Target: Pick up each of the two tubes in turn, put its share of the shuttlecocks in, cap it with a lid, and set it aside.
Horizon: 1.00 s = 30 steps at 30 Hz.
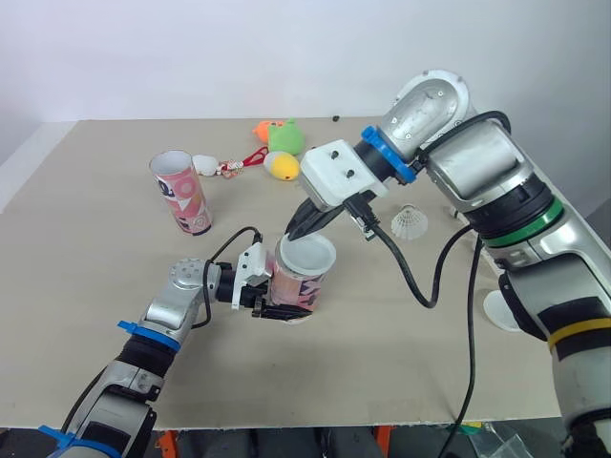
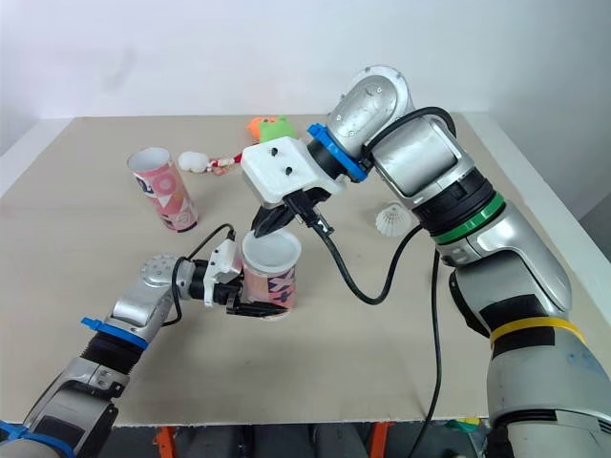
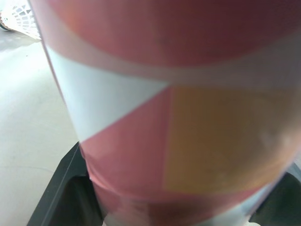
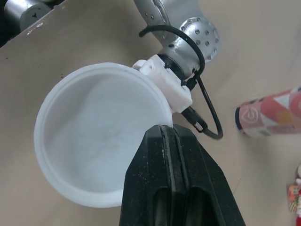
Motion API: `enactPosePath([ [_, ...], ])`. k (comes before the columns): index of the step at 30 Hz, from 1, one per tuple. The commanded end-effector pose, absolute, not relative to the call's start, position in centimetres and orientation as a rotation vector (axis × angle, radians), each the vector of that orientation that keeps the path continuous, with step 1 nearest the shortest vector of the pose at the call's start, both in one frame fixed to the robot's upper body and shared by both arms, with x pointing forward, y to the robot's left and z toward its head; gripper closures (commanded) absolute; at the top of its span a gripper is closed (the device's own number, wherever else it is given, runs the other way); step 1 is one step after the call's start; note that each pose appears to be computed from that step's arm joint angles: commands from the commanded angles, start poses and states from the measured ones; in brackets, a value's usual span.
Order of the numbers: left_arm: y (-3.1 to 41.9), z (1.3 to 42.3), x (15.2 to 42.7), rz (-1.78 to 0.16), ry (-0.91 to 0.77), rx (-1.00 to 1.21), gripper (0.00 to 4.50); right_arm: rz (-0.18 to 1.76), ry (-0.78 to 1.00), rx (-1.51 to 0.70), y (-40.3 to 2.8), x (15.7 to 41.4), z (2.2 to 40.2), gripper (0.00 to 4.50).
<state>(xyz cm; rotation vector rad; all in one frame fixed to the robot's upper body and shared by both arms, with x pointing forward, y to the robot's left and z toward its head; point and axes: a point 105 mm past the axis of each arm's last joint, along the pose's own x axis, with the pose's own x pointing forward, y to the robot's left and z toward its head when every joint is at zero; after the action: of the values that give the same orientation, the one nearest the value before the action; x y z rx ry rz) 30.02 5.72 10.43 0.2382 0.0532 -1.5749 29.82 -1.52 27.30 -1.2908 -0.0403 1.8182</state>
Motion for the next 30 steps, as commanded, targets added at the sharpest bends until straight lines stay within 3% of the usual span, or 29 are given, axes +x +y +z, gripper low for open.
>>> enactPosePath([
  [1, 6.6, 7.2, 29.4, -1.566, 0.216, 0.242, 1.47, 1.818, -0.102, -1.438, -1.2, 29.3, 28.3, 4.46],
  [18, 6.9, 7.5, 29.6, -1.543, 0.206, 0.235, 1.47, 1.727, -0.143, -1.667, -1.6, 30.9, 27.5, 4.46],
  [30, 7.1, 7.8, 29.7, -1.529, 0.201, 0.216, 1.47, 1.761, -0.25, -1.565, -0.5, 29.3, 28.4, 4.46],
])
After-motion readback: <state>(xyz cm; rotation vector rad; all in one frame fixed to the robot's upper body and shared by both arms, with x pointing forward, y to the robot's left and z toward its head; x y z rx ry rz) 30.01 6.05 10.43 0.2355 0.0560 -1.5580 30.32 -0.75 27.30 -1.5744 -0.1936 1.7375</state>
